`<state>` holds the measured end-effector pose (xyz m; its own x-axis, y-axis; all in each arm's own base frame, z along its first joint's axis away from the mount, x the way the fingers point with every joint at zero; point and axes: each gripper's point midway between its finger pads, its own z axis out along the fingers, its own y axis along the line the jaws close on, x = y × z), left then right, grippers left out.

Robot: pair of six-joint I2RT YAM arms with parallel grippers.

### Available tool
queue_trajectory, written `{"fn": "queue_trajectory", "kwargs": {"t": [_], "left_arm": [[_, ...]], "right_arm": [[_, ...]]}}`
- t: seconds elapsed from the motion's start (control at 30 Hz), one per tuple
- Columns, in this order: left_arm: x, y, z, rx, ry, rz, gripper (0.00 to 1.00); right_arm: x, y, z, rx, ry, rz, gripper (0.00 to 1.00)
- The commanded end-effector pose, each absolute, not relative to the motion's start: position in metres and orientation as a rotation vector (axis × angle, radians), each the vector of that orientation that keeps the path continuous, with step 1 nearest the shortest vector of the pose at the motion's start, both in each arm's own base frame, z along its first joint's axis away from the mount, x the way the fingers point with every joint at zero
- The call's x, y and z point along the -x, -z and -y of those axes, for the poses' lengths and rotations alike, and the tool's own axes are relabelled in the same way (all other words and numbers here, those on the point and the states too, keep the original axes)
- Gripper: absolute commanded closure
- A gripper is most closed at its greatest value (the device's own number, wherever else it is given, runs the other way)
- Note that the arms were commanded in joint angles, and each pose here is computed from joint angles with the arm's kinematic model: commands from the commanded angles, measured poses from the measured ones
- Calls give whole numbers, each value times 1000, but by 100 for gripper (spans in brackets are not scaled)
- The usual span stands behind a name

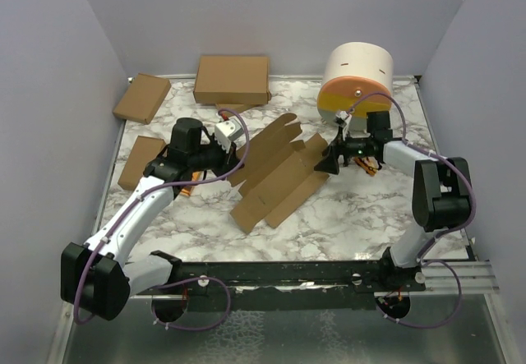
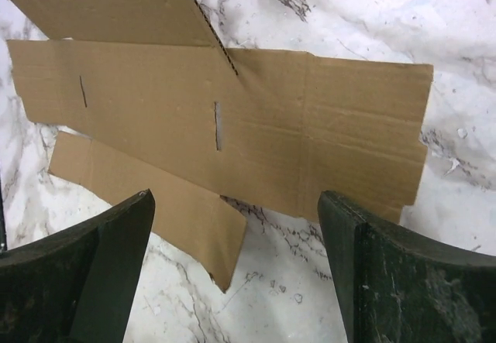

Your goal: Fold the paper box

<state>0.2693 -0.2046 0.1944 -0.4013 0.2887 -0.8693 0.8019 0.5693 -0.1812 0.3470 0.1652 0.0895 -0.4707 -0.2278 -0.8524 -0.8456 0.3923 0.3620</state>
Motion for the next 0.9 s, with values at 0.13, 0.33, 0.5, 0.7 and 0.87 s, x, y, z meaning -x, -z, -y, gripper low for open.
{"fn": "queue_trajectory", "kwargs": {"t": [0.13, 0.33, 0.5, 0.7, 0.87], "left_arm": [[-276, -204, 207, -869, 796, -1902, 100], [-277, -202, 206, -860, 802, -1910, 100], [-278, -202, 204, -852, 793, -1913, 100], [-281, -200, 202, -827, 794, -1930, 100], [-287, -201, 199, -755, 794, -1965, 100]], "right_arm": [[-353, -73, -158, 932, -962, -2064, 28], [-345, -67, -167, 997, -956, -2071, 46], [-343, -64, -172, 1044, -918, -2083, 60], [-340, -70, -175, 1072, -910, -2067, 69], [-339, -74, -186, 1143, -824, -2055, 88]]}}
